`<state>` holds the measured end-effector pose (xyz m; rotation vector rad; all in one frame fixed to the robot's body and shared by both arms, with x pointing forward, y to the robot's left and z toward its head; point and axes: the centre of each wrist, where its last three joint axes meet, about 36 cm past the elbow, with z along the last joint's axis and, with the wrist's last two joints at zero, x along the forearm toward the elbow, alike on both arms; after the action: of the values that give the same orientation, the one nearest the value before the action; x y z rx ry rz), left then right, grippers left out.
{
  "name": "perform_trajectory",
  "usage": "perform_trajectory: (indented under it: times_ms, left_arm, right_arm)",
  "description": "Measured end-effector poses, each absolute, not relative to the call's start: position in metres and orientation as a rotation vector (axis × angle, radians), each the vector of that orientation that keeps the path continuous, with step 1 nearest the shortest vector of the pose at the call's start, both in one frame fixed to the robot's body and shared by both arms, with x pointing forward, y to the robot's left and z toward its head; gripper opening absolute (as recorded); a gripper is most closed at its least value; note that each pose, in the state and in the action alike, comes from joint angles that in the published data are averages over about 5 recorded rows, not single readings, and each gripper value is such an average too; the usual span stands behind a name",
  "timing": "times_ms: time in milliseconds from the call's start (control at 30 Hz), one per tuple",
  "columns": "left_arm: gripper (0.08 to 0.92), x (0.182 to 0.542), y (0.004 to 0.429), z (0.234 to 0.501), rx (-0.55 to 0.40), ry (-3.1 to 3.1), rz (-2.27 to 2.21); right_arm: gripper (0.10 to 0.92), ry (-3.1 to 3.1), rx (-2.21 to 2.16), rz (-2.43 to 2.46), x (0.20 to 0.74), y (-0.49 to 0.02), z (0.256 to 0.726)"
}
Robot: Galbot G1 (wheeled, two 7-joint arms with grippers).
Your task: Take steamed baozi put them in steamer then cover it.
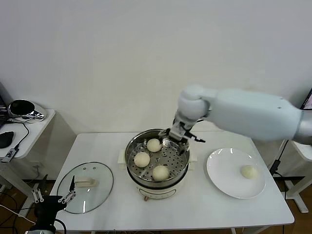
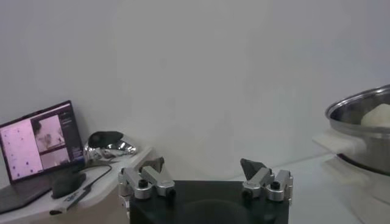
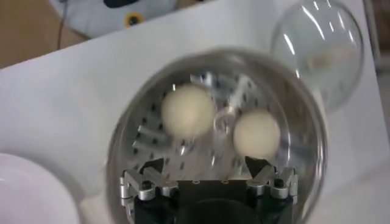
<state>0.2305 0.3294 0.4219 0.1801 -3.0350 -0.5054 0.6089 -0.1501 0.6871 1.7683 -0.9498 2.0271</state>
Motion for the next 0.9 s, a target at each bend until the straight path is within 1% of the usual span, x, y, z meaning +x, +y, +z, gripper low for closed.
perform_trajectory:
  times_ms: [200,367,633,900]
  left_arm:
    - [0.823,0.235,0.329,0.42,0.151,-3.036,-0.51]
    - [0.823,0.237,0.327,0.417,0.134,-3.036,-0.509]
    - [0.823,0.236,0.326,0.416,0.132,-3.031,-0.51]
    - [0.823,0.231,0.328,0.416,0.143,-3.018,-0.521]
  right_arm:
    - [0.823,-1.168,1.546,1.868,0.607,-0.229,0.691]
    - [0.823,-1.272,1.397,1.751,0.601,-0.295,0.677]
    - [0.823,-1.351,1.238,1.608,0.595,-0.377,0.632]
    - [0.823,-1.36,1.143,1.501,0.591,-0.434,0.579]
